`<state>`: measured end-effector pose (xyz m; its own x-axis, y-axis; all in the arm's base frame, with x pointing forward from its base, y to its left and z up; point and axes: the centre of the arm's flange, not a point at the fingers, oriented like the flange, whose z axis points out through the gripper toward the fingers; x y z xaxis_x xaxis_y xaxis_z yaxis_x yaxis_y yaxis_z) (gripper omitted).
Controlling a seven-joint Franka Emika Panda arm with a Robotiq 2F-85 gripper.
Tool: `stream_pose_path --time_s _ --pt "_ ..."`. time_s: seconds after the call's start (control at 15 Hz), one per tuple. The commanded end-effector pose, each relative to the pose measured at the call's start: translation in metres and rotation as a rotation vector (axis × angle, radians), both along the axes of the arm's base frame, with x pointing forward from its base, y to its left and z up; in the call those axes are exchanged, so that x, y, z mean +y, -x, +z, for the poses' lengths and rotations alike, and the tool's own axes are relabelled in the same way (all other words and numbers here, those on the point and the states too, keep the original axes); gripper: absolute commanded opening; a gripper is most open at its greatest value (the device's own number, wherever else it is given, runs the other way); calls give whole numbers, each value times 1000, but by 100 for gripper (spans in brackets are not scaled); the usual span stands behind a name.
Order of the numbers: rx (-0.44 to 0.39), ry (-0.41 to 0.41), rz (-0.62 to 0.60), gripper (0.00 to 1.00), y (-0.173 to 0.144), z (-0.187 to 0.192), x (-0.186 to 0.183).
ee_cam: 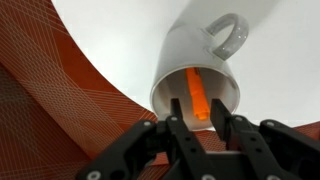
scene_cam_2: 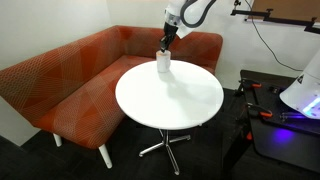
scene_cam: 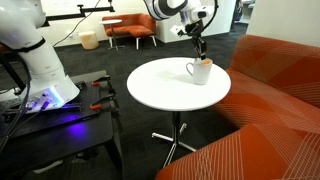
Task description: Place the marker on the table
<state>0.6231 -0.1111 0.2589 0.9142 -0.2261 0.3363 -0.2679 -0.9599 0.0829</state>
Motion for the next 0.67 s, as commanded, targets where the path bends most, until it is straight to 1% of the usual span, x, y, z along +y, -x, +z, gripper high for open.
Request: stream_pose_path --time_s 0.0,0.4,0.6 --pt "38 9 12 36 10 7 -6" --pt "41 -14 50 38 5 4 -12" --pt "57 -25 62 37 2 2 -13"
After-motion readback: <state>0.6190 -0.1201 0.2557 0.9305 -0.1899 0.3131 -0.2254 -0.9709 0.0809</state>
